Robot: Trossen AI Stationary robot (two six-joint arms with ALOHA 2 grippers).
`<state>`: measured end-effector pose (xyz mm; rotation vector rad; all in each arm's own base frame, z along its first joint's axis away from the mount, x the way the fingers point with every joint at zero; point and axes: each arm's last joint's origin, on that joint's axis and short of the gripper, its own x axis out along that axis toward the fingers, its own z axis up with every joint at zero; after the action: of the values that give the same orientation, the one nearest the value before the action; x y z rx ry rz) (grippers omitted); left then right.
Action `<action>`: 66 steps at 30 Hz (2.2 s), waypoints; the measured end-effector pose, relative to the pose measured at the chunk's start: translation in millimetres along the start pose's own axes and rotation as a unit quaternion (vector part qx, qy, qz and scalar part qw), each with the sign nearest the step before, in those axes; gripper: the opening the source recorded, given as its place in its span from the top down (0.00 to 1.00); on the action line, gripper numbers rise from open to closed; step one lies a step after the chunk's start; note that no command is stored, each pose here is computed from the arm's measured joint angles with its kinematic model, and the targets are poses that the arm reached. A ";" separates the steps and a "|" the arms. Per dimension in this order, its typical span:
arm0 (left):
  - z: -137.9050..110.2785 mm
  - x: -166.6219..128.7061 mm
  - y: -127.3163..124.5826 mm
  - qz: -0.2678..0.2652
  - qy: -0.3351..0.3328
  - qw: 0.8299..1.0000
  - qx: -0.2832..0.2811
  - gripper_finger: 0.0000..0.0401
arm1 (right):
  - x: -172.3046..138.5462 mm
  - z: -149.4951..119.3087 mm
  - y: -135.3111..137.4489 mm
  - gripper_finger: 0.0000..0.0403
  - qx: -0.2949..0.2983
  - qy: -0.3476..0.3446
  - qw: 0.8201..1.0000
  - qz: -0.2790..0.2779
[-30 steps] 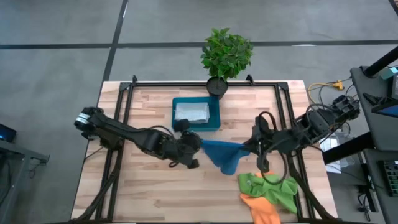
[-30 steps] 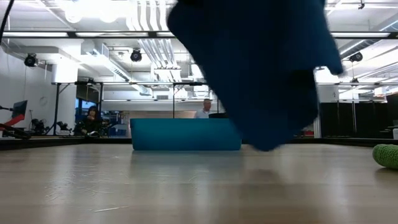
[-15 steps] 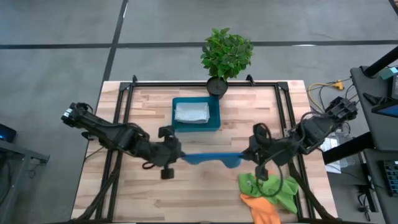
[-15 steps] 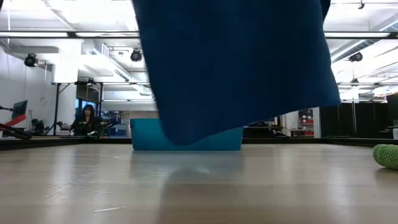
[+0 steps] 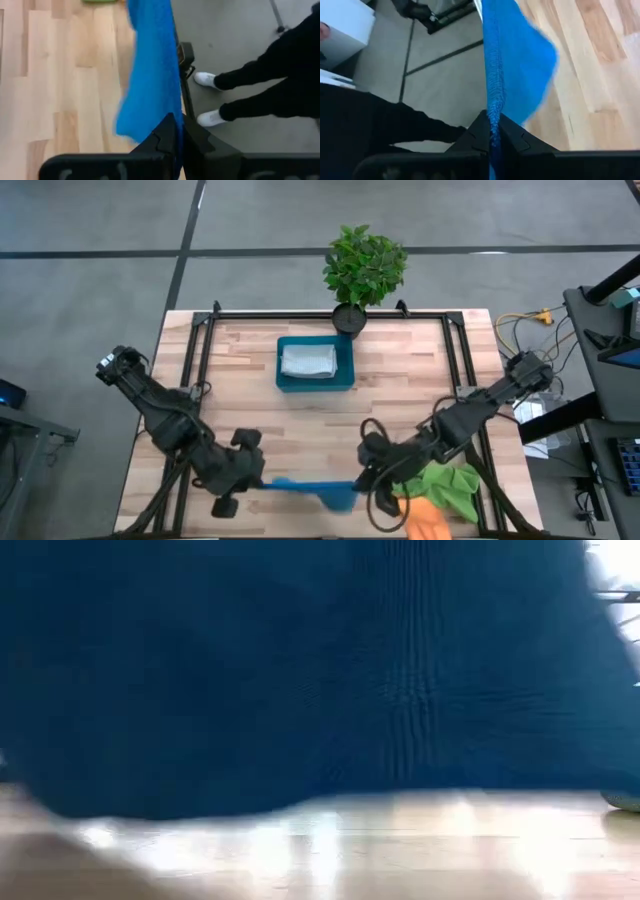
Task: Fold microfiber towels
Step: Fold the blue microfiber towel
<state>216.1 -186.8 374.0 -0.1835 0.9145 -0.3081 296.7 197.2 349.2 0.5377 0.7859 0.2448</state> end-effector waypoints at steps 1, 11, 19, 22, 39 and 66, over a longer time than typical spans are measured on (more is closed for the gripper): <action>-3.2 2.4 0.2 0.011 0.002 1.000 0.008 1.00 | 4.9 -1.0 -1.5 0.98 0.000 0.005 1.000 -0.006; -54.5 65.5 50.5 0.144 0.078 0.987 -0.004 1.00 | 52.8 4.7 -62.5 0.98 -0.018 0.080 0.988 -0.132; -87.5 101.7 97.2 0.239 0.072 0.968 -0.034 1.00 | 82.4 -4.0 -120.7 0.98 -0.004 0.127 0.967 -0.219; -91.7 106.0 110.4 0.267 0.067 0.960 -0.044 1.00 | 84.4 -9.3 -138.2 0.98 0.001 0.129 0.958 -0.256; -89.0 108.8 157.9 0.342 0.066 0.936 -0.051 1.00 | 81.2 -13.1 -194.2 0.98 0.018 0.106 0.924 -0.368; -89.3 92.5 97.7 0.173 0.006 0.984 -0.049 1.00 | 82.1 -50.7 -128.3 0.98 -0.063 0.082 0.964 -0.245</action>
<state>215.3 -128.4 223.4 -0.1108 0.9567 0.0586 318.0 141.1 200.3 0.1909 1.0302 -0.1219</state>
